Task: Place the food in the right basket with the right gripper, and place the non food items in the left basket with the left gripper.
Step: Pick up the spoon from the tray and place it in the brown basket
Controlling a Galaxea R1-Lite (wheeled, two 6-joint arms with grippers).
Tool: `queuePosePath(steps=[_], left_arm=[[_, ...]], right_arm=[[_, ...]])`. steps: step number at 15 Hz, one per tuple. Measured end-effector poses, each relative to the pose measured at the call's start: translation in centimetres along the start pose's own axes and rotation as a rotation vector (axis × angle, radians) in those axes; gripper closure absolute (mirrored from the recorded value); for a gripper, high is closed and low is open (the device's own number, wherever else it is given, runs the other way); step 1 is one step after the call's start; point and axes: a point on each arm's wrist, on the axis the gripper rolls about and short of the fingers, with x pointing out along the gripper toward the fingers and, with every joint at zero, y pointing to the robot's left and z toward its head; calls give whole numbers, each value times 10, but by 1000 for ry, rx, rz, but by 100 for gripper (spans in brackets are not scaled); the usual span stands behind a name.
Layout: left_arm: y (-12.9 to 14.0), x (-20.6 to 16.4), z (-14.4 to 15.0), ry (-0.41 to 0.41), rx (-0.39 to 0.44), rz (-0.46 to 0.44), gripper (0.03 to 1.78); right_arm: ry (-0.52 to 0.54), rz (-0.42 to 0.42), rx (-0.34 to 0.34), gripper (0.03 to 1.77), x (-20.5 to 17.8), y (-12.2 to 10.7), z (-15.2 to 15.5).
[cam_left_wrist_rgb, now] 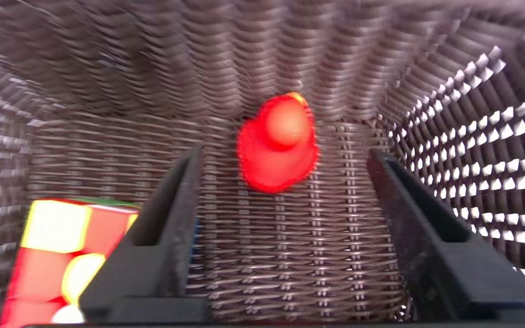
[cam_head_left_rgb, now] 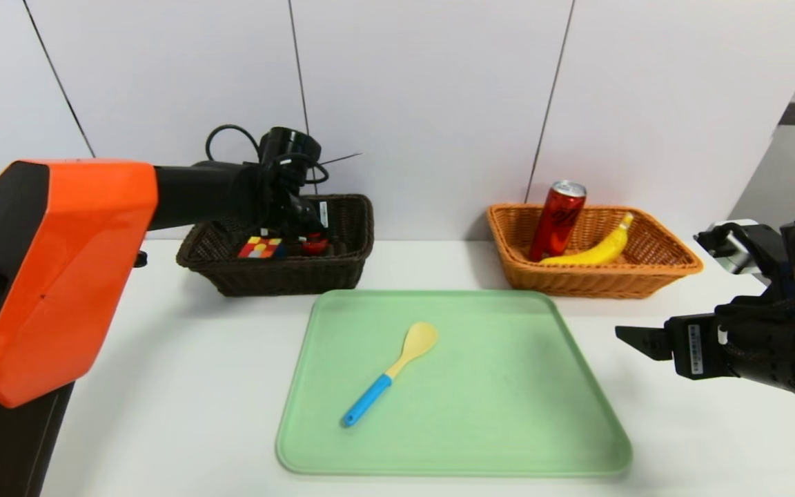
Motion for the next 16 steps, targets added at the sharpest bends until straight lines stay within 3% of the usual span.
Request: queuePosePath(steps=[4, 6, 8, 9, 12, 16], left_arm=[[-38, -99, 23, -54, 83, -139, 34], [-62, -161, 9, 37, 197, -261, 29], [-66, -197, -15, 201, 342, -376, 25], [-64, -205, -27, 280, 418, -422, 23], [-64, -206, -58, 407, 587, -496, 19], [-76, -189, -74, 475, 630, -529, 16]], right_arm=[[4, 1, 13, 10, 0, 0, -2], [3, 2, 13, 10, 0, 0, -2], [4, 2, 13, 10, 0, 0, -2], [3, 2, 13, 10, -1, 0, -2], [3, 2, 13, 10, -1, 0, -2], [8, 6, 8, 10, 1, 1, -2]])
